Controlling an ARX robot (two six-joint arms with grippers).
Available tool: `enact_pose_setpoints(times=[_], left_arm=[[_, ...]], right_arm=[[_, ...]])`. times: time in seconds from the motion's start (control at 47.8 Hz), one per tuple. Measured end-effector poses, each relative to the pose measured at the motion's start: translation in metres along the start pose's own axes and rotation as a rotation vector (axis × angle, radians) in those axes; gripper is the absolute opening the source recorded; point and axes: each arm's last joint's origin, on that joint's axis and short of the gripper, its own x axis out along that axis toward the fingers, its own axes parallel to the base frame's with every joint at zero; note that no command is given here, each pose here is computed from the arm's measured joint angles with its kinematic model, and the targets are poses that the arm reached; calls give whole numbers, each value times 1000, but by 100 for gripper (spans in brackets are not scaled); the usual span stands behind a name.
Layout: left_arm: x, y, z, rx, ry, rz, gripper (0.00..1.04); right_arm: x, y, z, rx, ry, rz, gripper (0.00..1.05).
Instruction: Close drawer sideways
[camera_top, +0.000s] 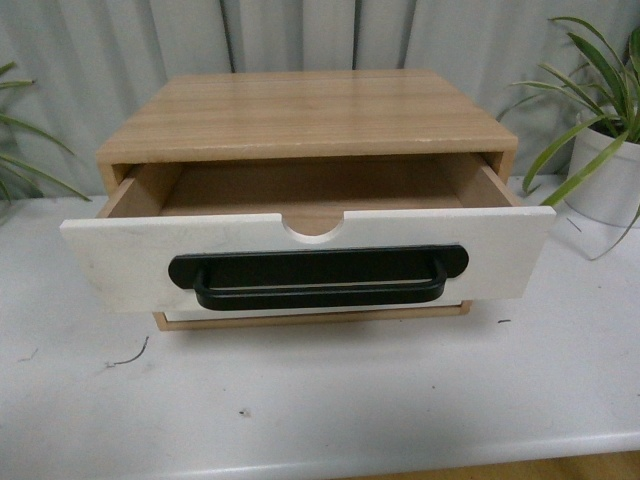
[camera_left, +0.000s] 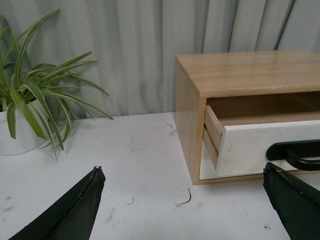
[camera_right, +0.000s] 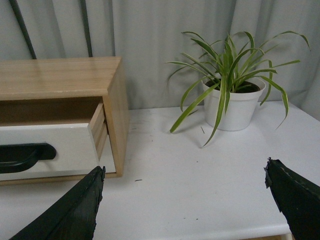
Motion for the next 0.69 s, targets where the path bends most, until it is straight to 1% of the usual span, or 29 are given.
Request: enact_pose_setpoints(times=[0.209, 0.293, 0.314, 0.335, 0.397, 0.439, 0.46, 0.502, 0.523, 0.565, 0.586, 0.607, 0.649, 0.69], left_arm=[[0, 0, 0, -5, 3, -4, 98], [3, -1, -1, -58, 39, -94, 98], [6, -3, -1, -62, 72, -134, 98], [6, -4, -1, -63, 83, -150, 98], [12, -9, 1, -38, 120, -260, 98], [14, -12, 2, -11, 141, -300, 98], [17, -14, 3, 16, 170, -341, 98], [21, -16, 5, 55, 197, -384, 98], [25, -18, 5, 99, 230, -419, 98], [28, -19, 4, 128, 264, -452, 98], [31, -21, 3, 180, 283, -486, 98], [32, -21, 3, 187, 294, -494, 98], [36, -25, 2, 246, 333, -550, 98], [39, -27, 2, 301, 345, -593, 98]], right_arm=[[0, 0, 0, 4, 4, 0, 98], [4, 3, -1, 46, 44, 14, 98], [7, 6, 1, 50, 72, 50, 98], [9, 7, 2, 50, 81, 64, 98], [16, 12, 9, 34, 114, 146, 98], [20, 14, 12, 16, 134, 182, 98], [25, 16, 16, -5, 166, 219, 98], [31, 19, 19, -41, 202, 261, 98], [36, 22, 20, -70, 244, 299, 98], [39, 25, 20, -100, 289, 344, 98], [43, 28, 19, -133, 322, 386, 98], [44, 29, 19, -138, 326, 395, 98], [50, 33, 18, -187, 375, 455, 98], [53, 37, 17, -220, 405, 498, 98]])
